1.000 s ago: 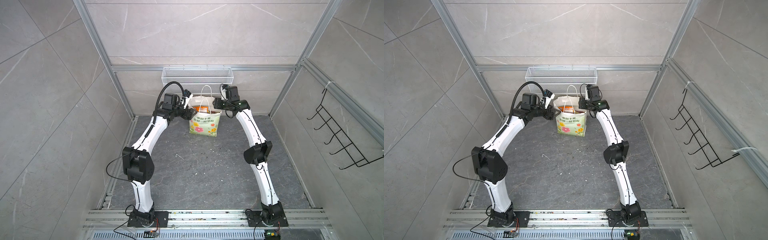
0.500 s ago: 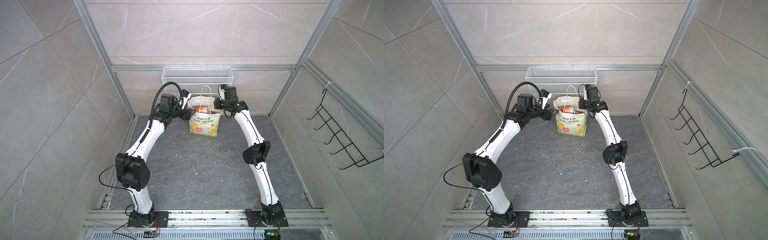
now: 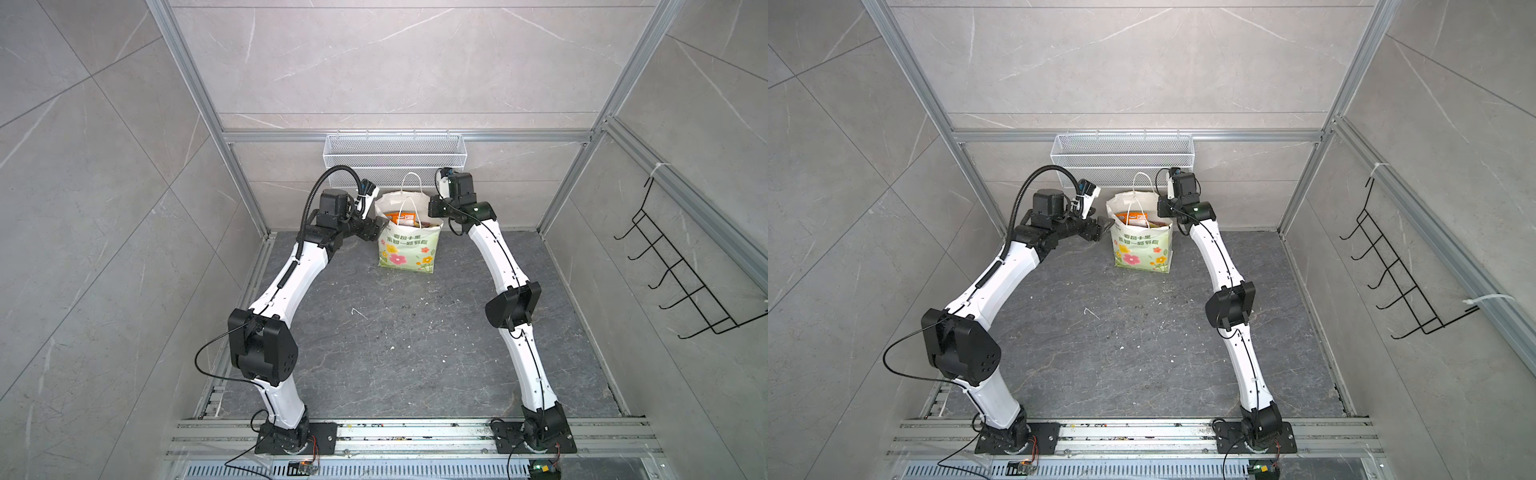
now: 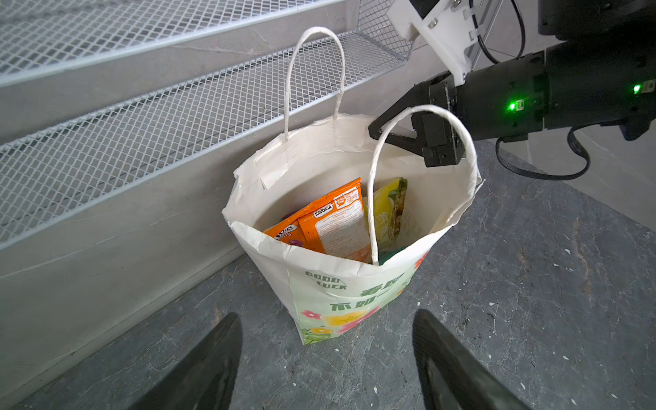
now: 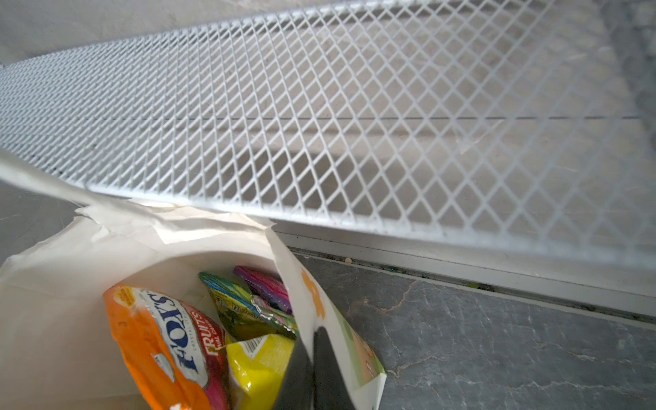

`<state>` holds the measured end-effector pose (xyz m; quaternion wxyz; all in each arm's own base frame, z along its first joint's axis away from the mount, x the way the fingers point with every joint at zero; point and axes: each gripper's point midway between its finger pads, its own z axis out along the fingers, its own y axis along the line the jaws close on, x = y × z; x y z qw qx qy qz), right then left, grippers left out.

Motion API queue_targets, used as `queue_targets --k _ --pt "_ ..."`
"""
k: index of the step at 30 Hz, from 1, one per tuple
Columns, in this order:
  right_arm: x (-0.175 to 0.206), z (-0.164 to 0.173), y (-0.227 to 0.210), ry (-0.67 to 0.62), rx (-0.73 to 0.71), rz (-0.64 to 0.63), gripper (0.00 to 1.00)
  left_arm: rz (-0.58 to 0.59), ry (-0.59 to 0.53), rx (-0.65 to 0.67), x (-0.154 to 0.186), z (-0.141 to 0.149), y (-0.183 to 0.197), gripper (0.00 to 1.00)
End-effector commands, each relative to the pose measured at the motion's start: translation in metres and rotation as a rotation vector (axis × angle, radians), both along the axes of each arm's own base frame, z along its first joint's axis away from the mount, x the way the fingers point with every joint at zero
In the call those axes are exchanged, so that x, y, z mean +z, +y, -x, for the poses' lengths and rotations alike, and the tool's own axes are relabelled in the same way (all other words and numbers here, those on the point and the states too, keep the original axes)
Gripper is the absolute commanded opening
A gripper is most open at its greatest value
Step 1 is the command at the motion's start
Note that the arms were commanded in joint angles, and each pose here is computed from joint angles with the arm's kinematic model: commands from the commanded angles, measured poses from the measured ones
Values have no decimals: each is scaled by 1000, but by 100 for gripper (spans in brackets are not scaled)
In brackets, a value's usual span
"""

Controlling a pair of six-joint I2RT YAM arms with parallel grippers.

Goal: Take the snacks out of the paper bag
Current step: Move the paper bag to the top-center of the table.

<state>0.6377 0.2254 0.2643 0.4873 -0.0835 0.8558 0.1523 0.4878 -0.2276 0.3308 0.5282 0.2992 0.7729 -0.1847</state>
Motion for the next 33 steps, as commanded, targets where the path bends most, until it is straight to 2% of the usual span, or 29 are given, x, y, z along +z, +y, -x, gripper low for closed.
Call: queue_targets --k 1,6,9,10,15,20,29,33 --pt "6 2 14 -40 58 18 6 25 -127 2 48 5 2 78" --pt "12 9 20 -45 101 35 0 3 -138 14 52 1 4 78" --pt "13 16 29 -50 160 54 0 -15 -132 6 51 2 4 78" --pt "29 23 32 -80 180 63 0 -23 -128 5 50 2 4 78" --pt "49 42 55 -146 276 138 0 -86 -124 27 44 -1 14 79" --pt "63 53 66 -166 329 103 0 -100 -104 48 42 -3 27 80" --pt "65 80 81 -144 450 119 0 -166 -80 26 30 3 38 80" --pt "53 90 87 -144 493 152 0 -194 -59 44 24 3 53 81"
